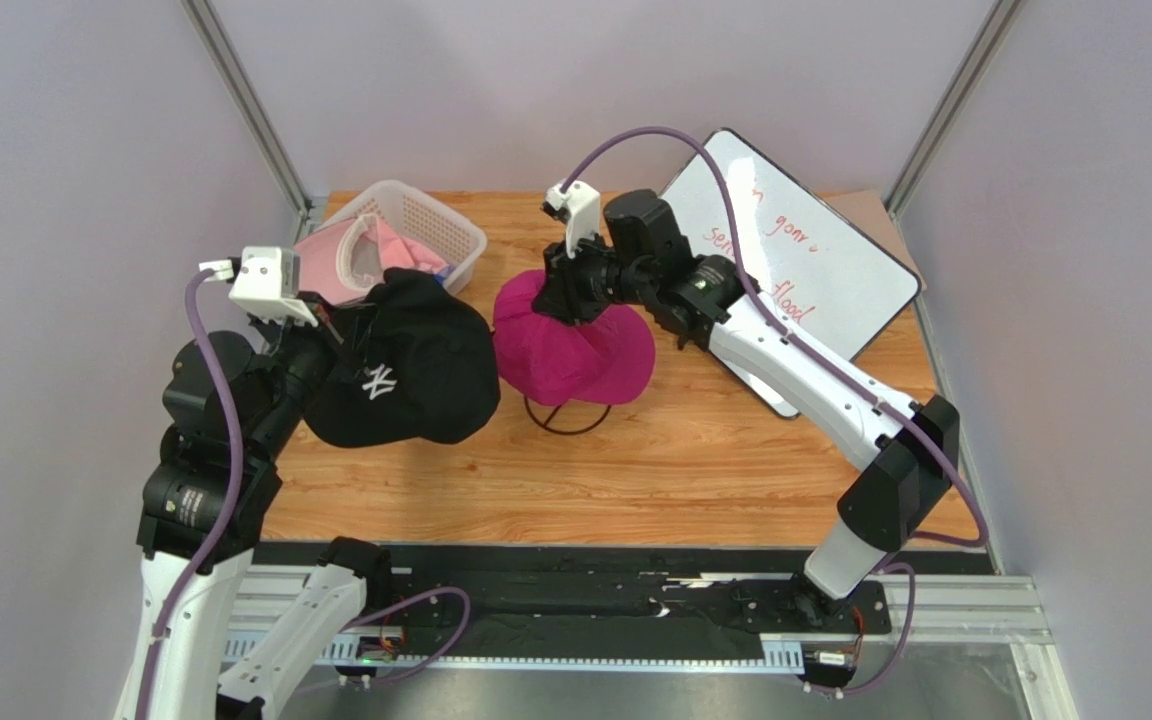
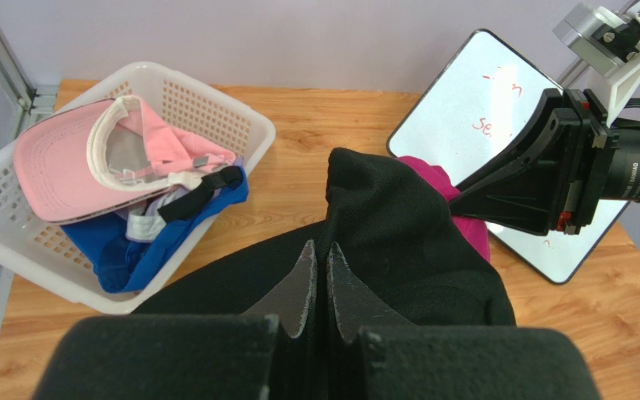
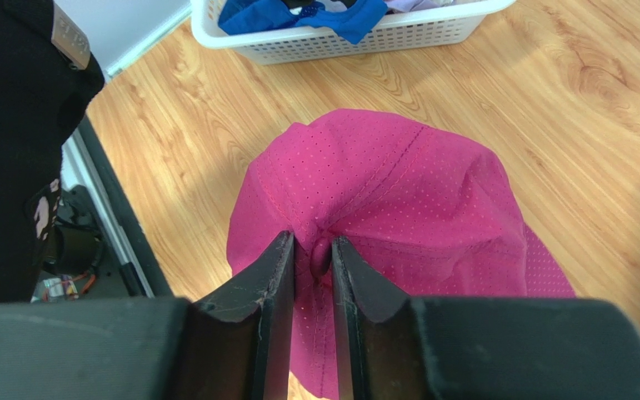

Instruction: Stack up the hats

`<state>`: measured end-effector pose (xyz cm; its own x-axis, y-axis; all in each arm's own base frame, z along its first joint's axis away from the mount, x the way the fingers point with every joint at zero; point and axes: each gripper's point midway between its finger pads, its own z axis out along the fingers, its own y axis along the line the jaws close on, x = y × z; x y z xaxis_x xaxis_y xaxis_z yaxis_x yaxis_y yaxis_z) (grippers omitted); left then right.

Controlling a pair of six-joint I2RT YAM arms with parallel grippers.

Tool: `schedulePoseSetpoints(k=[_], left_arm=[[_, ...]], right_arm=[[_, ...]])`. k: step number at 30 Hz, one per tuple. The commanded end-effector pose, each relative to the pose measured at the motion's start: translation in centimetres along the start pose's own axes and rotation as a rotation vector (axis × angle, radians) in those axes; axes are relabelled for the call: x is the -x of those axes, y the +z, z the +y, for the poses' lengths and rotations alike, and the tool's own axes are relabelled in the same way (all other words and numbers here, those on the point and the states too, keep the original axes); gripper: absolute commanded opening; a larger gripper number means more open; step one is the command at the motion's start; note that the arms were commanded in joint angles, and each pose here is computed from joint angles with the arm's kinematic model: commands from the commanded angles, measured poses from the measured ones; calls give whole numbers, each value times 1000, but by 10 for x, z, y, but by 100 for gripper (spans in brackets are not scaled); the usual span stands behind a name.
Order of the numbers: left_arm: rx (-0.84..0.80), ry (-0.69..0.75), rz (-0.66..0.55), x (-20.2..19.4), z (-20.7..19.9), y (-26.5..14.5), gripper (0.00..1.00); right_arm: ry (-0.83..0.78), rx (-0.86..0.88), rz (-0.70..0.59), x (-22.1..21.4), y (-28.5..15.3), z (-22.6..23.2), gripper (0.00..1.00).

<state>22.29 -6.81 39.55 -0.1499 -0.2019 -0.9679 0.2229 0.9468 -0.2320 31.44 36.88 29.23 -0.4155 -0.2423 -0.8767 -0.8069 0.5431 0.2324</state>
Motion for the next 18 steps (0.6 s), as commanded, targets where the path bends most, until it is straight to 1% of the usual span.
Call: schedulePoseSetpoints(k=[1, 5, 6, 11, 16, 18], left_arm=[[-15, -7, -36, 8, -4, -2, 0], [-15, -11, -36, 7, -3, -1, 0], [-15, -11, -35, 7, -3, 0, 0], [-14, -11, -30, 5, -3, 1, 0], [-13, -13, -26, 3, -3, 2, 0], [-11, -11, -18, 1, -2, 4, 0]], right_arm=[[-112, -42, 0, 14, 5, 3, 24], [-127, -57, 2, 15, 14, 2, 25], [-125, -62, 4, 15, 15, 1, 27], [-117, -67, 29, 5, 26, -4, 29], [-109, -85, 21, 1, 32, -8, 34], [-107, -94, 20, 0, 33, -11, 39]])
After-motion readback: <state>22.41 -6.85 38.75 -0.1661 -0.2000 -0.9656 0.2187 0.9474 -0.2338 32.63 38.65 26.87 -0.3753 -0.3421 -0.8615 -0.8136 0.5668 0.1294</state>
